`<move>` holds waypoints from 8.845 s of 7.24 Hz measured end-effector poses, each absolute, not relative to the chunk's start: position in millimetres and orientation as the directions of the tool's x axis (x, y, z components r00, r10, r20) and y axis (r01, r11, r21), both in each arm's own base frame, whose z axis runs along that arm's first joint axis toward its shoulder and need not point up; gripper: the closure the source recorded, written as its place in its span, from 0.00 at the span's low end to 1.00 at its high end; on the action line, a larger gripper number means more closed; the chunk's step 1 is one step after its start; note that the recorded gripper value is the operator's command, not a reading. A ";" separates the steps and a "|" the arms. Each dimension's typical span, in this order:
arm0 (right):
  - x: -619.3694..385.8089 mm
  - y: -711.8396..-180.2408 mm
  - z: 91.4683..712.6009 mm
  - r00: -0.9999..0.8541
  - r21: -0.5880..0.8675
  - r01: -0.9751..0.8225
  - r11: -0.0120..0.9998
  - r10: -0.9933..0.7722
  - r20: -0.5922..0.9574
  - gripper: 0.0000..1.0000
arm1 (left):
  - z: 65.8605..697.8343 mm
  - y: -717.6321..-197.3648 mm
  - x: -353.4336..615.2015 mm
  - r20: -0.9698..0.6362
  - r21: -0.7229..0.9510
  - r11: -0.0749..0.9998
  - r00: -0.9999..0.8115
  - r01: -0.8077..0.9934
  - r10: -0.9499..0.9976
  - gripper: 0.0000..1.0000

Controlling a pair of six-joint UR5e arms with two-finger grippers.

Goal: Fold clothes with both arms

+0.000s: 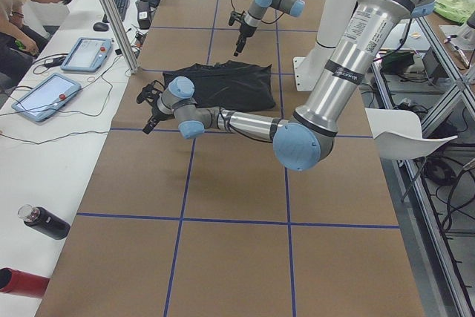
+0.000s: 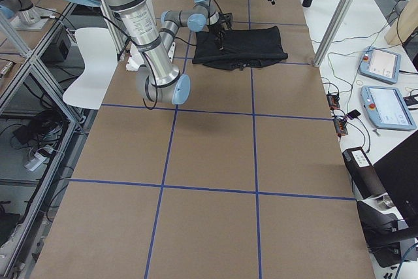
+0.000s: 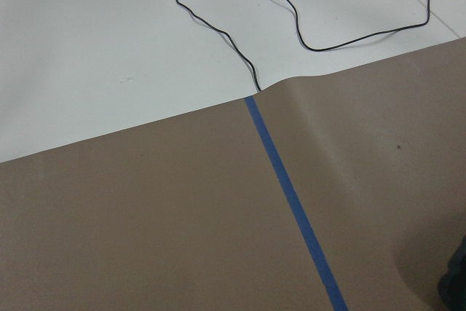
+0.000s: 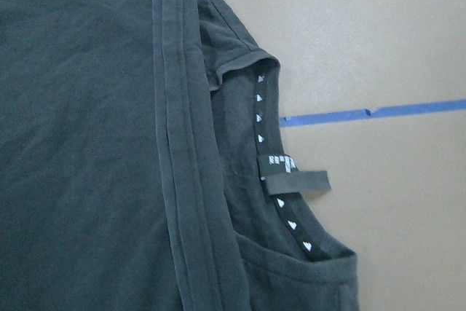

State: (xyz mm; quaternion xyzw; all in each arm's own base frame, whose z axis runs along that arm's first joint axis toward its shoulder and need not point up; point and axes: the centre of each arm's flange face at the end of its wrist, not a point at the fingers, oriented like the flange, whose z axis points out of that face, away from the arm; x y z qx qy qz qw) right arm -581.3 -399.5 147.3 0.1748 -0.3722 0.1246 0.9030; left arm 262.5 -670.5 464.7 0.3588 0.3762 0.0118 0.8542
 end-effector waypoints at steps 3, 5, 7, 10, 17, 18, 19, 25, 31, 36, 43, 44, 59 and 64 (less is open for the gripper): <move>-656.8 -471.1 143.9 0.820 0.257 -0.270 0.928 0.081 0.567 0.00 | 460.4 -669.7 262.1 -0.635 0.626 0.738 0.714 0.252 0.295 0.00; -679.5 -482.9 157.0 0.869 0.267 -0.212 0.940 0.057 0.491 0.00 | 460.1 -669.6 262.1 -0.635 0.626 0.738 0.713 0.252 0.295 0.00; -692.8 -485.7 155.3 0.884 0.263 -0.194 0.945 0.052 0.464 0.00 | 460.2 -669.6 262.1 -0.635 0.626 0.738 0.713 0.252 0.295 0.00; -701.8 -484.1 163.0 0.896 0.257 -0.180 0.950 0.050 0.442 0.00 | 461.6 -669.7 262.5 -0.635 0.625 0.739 0.714 0.251 0.294 0.00; -681.9 -492.5 171.5 0.946 0.258 -0.061 0.964 -0.027 0.323 0.00 | 463.7 -669.3 264.4 -0.634 0.623 0.742 0.715 0.247 0.295 0.00; -664.9 -496.0 172.9 0.954 0.249 -0.033 0.968 -0.044 0.296 0.00 | 464.2 -669.4 264.4 -0.634 0.623 0.742 0.715 0.247 0.294 0.00; -644.3 -495.8 188.5 0.960 0.243 -0.010 0.970 -0.059 0.274 0.00 | 464.6 -669.3 264.8 -0.634 0.622 0.743 0.715 0.247 0.294 0.00; -584.1 -477.5 172.2 0.916 0.267 -0.042 0.963 -0.070 0.394 0.00 | 465.6 -669.2 265.6 -0.634 0.621 0.744 0.715 0.246 0.293 0.00; -660.3 -340.5 145.1 0.883 0.197 0.112 0.974 -0.188 0.430 0.20 | 468.1 -668.8 265.7 -0.633 0.620 0.746 0.717 0.243 0.292 0.00; -672.8 -312.2 164.9 0.878 0.247 0.280 0.928 -0.351 0.325 0.47 | 471.4 -666.4 264.8 -0.633 0.618 0.748 0.718 0.241 0.290 0.00; -680.4 -296.8 172.6 0.873 0.247 0.307 0.919 -0.375 0.311 1.00 | 470.0 -666.1 264.9 -0.634 0.619 0.747 0.716 0.243 0.292 0.00; -679.8 -297.3 174.3 0.875 0.250 0.306 0.919 -0.375 0.307 1.00 | 469.8 -666.1 264.7 -0.634 0.619 0.747 0.716 0.244 0.292 0.00; -629.5 -449.6 208.3 0.878 0.363 0.111 0.925 -0.263 0.400 0.00 | 468.5 -665.8 264.9 -0.634 0.620 0.745 0.715 0.244 0.293 0.00; -617.5 -469.2 226.8 0.903 0.316 0.159 0.935 -0.268 0.337 0.00 | 468.0 -665.9 266.1 -0.634 0.620 0.746 0.715 0.243 0.295 0.00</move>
